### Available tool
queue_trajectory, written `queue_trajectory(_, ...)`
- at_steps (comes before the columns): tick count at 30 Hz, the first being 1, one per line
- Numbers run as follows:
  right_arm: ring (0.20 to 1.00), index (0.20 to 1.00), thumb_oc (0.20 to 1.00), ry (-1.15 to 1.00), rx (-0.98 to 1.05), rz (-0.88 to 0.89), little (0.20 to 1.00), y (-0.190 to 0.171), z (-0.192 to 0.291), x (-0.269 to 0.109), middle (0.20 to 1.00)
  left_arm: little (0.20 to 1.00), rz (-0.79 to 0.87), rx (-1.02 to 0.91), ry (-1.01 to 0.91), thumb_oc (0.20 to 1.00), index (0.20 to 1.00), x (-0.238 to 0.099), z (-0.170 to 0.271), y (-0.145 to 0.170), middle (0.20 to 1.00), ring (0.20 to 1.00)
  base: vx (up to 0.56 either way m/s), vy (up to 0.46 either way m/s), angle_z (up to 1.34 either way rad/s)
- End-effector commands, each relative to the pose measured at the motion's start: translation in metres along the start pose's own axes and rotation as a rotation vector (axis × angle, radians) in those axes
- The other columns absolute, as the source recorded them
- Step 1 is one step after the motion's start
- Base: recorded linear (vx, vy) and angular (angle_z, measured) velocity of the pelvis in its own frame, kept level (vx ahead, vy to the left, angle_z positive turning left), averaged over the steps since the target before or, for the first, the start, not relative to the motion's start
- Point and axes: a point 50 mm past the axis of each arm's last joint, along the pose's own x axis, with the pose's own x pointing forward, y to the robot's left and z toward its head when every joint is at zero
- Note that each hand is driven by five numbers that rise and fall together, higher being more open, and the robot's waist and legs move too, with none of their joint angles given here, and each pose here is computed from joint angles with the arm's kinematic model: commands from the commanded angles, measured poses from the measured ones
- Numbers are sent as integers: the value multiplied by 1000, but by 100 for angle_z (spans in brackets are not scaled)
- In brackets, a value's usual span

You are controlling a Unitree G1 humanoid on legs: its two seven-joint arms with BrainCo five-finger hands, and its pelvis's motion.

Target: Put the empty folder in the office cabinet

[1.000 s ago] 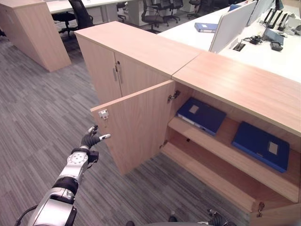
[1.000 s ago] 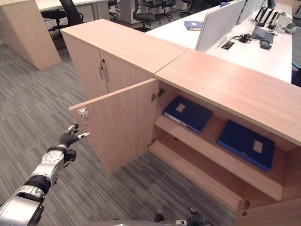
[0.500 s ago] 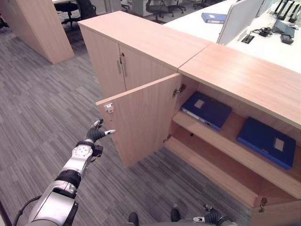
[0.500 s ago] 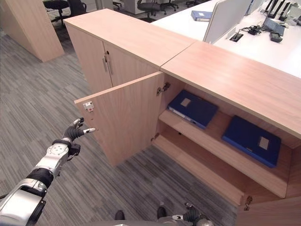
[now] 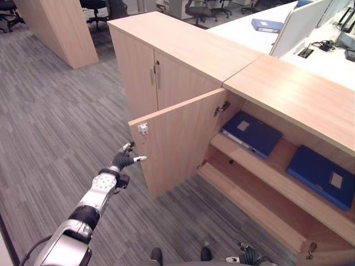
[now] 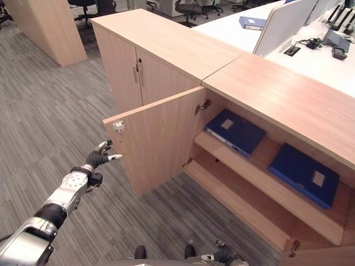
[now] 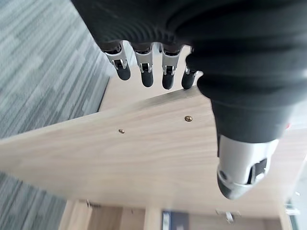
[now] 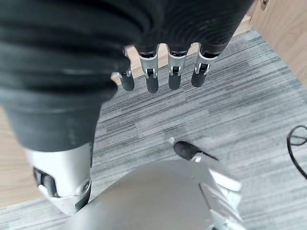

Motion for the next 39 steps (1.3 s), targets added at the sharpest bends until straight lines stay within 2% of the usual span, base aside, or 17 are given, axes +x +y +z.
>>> queue_trajectory(1,1000,1000,1000,-18,-91,3,1000,-10,9,3,1000,1000,-489,67,-349,1000,1000,16,87,-100,1000,1000,-7,8,8)
queue_trajectory(6,1000,1000,1000,-12,-95,17,1000,-7,7,3,1000,1000,-593,93,-366,1000,1000,-3,82,-96,1000,1000,-1,1,1)
queue_trajectory(12,1000,1000,1000,22,-91,35,1000,-3,-2,2,1000,1000,-642,47,-375,1000,1000,-19,82,-82,1000,1000,-2,9,-9)
queue_trajectory(24,1000,1000,1000,-40,-123,-1,1000,-14,22,6,1000,1000,-636,-33,-423,1000,1000,-15,95,-93,1000,1000,-26,-16,-15)
queue_trajectory(32,1000,1000,1000,-23,-136,-12,1000,-14,23,8,1000,1000,-528,-107,-370,1000,1000,1,87,-107,1000,1000,-43,-109,-67)
queue_trajectory(39,1000,1000,1000,54,-116,0,1000,-7,-7,1,1000,1000,-285,-93,-259,1000,1000,29,70,-81,1000,1000,72,-195,-57)
